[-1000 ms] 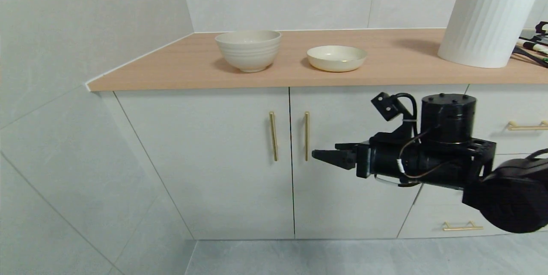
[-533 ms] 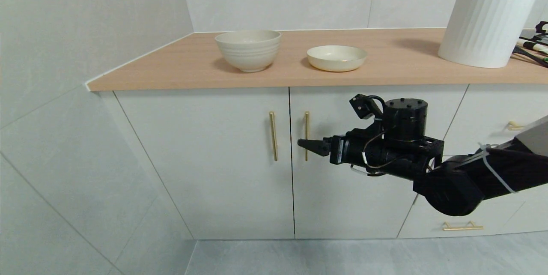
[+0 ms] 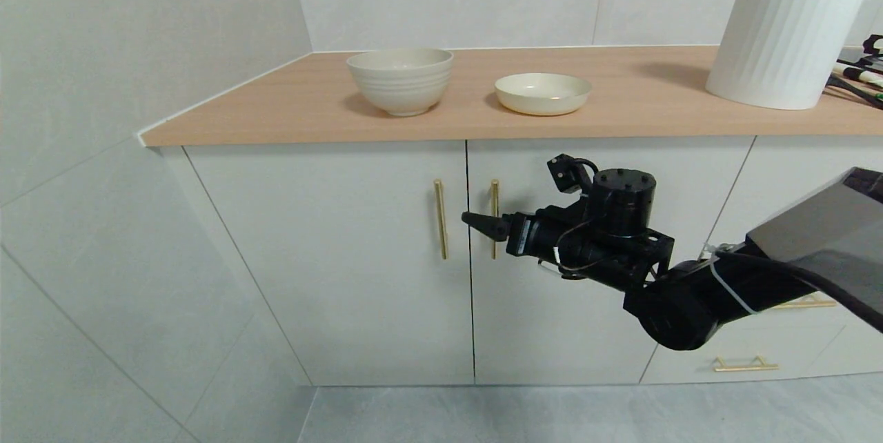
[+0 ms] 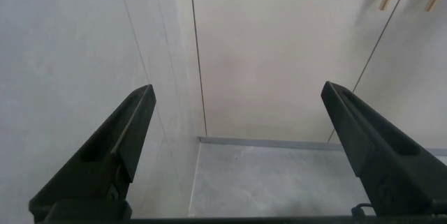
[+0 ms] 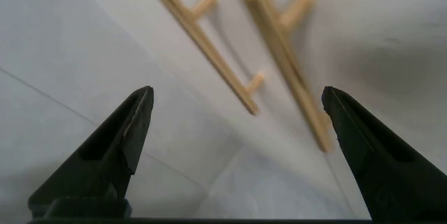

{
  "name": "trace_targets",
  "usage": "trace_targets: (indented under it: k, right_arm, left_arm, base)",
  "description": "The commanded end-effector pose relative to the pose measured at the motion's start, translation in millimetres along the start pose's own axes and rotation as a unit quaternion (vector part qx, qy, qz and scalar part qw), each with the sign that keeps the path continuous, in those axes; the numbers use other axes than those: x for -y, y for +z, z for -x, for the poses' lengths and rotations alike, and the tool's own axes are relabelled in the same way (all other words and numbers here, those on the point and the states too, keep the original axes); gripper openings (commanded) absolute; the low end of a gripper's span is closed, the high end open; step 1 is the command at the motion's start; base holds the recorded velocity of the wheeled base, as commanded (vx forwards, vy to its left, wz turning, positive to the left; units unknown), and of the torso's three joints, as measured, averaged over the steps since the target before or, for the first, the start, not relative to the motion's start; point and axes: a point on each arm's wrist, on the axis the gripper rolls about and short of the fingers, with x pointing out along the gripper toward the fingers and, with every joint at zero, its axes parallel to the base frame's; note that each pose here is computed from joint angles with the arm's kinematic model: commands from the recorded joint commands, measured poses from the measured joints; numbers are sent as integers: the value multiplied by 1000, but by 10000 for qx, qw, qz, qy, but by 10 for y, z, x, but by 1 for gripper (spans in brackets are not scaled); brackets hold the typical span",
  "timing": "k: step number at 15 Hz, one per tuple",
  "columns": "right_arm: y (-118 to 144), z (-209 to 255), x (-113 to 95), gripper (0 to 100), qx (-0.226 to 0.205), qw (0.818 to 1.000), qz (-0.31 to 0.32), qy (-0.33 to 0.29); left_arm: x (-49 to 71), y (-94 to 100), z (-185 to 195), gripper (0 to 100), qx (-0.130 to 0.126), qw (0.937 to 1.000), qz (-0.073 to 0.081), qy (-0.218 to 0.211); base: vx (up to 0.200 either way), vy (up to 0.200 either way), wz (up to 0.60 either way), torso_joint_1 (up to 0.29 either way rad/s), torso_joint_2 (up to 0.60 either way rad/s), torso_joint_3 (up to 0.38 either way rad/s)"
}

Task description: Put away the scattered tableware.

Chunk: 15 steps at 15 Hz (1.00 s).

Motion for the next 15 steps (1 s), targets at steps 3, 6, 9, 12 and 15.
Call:
trace_targets:
  k: [3, 6, 9, 12, 15]
  right_arm:
    - [-114, -126, 30, 100, 28, 10000, -20, -90]
    - [-88, -177, 50, 100, 192, 9995, -9, -240]
    - [-89, -175, 41, 100, 186, 9996, -16, -226]
    - [-164, -197, -68, 100, 82, 9999, -114, -97]
    - [-213, -144, -184, 100, -44, 9997, -232, 2]
  left_arm:
    - [0, 0, 0, 100, 2, 10000, 1, 5]
    - [0, 0, 0, 100, 2, 10000, 1, 5]
    - [0, 0, 0, 100, 2, 10000, 1, 5]
    - [0, 0, 0, 100, 2, 10000, 1, 5]
    - [0, 0, 0, 100, 2, 10000, 1, 5]
  base:
    - [0, 0, 0, 0, 0, 0]
    - [0, 0, 0, 0, 0, 0]
    - [0, 0, 0, 0, 0, 0]
    - [0, 0, 0, 0, 0, 0]
    - [0, 0, 0, 0, 0, 0]
